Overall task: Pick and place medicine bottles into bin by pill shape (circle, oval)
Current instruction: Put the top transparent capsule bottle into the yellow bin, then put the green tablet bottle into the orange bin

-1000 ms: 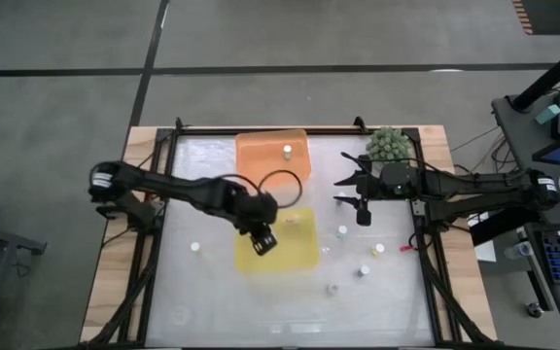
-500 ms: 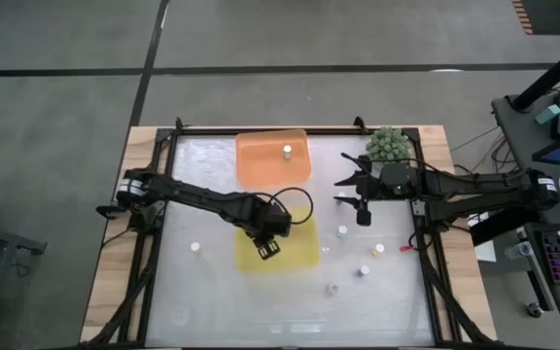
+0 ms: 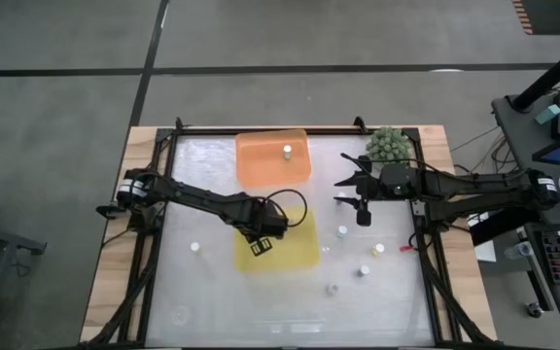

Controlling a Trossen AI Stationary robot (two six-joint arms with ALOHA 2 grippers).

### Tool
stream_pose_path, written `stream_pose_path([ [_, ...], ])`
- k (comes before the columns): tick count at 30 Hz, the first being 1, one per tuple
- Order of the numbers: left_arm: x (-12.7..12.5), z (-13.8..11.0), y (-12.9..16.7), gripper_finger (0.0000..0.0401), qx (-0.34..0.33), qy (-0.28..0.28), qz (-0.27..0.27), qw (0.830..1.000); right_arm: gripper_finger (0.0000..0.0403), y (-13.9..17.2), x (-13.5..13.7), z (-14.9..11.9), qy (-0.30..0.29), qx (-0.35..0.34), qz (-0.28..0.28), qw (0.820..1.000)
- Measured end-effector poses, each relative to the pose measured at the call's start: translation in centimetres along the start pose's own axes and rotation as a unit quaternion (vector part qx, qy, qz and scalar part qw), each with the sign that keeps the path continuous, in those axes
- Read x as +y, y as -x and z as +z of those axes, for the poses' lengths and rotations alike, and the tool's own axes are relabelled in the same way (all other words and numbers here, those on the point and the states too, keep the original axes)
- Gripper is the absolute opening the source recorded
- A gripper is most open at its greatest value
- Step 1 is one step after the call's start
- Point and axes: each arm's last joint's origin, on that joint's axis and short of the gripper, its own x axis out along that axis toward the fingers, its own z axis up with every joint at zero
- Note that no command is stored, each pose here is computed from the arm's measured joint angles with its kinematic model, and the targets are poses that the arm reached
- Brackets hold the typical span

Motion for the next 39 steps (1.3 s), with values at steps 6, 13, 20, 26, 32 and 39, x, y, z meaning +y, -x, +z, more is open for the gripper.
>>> stream_pose_path([
  [6,0.0,-0.1,-0.2,0.0121,0.001,0.000,0.001,1.000,0.0166,0.0,0.0,0.0,0.000,0.000,0.000,1.000],
  [13,0.2,-0.6,-1.0,0.0138,0.012,-0.003,0.009,1.000,0.0166,0.0,0.0,0.0,0.000,0.000,0.000,1.000],
  [20,0.2,-0.7,-1.3,0.0172,0.010,-0.006,0.008,1.000,0.0166,0.0,0.0,0.0,0.000,0.000,0.000,1.000],
  [26,0.2,-0.7,-1.2,0.0184,0.011,-0.015,0.008,1.000,0.0166,0.0,0.0,0.0,0.000,0.000,0.000,1.000],
  [32,0.8,-0.8,0.1,0.0185,-0.001,-0.015,-0.001,1.000,0.0166,0.0,0.0,0.0,-0.004,0.000,0.000,1.000],
  [39,1.9,-1.2,2.6,0.0186,-0.032,-0.038,-0.021,0.999,0.0166,0.0,0.0,0.0,-0.011,0.000,0.000,1.000],
])
